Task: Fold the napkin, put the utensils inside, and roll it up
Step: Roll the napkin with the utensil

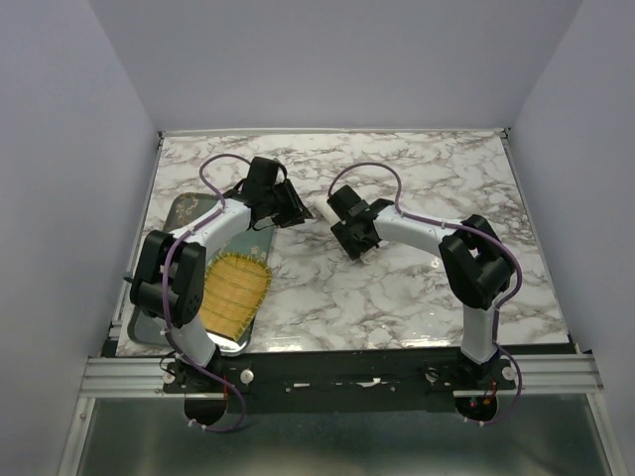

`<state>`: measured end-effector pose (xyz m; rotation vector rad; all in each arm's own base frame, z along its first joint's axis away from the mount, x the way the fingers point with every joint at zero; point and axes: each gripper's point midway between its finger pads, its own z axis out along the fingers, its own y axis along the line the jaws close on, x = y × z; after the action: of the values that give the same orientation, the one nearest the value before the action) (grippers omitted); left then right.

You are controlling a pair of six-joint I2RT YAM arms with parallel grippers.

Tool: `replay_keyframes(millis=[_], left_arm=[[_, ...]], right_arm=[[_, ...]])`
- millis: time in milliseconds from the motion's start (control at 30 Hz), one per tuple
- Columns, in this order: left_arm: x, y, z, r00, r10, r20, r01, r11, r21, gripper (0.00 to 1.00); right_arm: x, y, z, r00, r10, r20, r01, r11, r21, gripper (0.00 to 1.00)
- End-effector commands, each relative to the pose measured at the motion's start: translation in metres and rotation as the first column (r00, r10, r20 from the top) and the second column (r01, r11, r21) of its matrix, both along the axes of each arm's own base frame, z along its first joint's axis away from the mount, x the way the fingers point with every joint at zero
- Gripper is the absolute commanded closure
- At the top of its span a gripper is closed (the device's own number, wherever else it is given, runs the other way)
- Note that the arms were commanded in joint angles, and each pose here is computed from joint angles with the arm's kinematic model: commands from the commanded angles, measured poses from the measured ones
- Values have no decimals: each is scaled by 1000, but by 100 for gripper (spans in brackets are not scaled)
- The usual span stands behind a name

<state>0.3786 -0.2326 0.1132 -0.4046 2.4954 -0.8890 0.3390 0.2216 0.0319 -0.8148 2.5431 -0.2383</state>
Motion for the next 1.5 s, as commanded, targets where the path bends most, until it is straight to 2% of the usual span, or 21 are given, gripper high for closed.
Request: replay_keyframes(millis=[0,200,367,600,767,900,1067,1200,1300,1467], left_arm=[[1,0,14,999,-19,43,20,1000,-22,60],[3,-1,11,999,-18,34,20,999,-39,60],[5,-4,10,999,-25,30,27,998,-54,60],[10,-6,7,999,-31,24,32,998,-56,60],[15,-8,5,999,-36,23,37,998,-51,60],[20,-13,-1,999,-34,3,34,997,-66,60],[28,-30,-13,998,-65,-21,63,995,-78,58],[30,-43,-22,996,-82,-27,80,993,-81,50],[32,-54,-32,993,-104,-55,97,988,-118,49],[33,-64,-45,993,-107,-47,99,985,-140,50]], right_arm=[[4,12,-8,999,-28,-39,32,994,101,28],[21,20,4,993,-53,-108,85,945,315,36],[39,21,6,986,-59,-157,122,897,425,39],[66,24,2,986,-69,-149,129,886,445,41],[56,18,-12,985,-16,-173,86,910,407,41],[50,2,-12,990,-15,-143,64,937,343,35],[45,-1,-4,990,-11,-143,60,938,340,27],[40,-3,-4,987,-17,-159,71,937,343,29],[39,-1,-5,987,-23,-158,78,935,347,35],[40,3,-3,985,-33,-167,95,922,375,37]])
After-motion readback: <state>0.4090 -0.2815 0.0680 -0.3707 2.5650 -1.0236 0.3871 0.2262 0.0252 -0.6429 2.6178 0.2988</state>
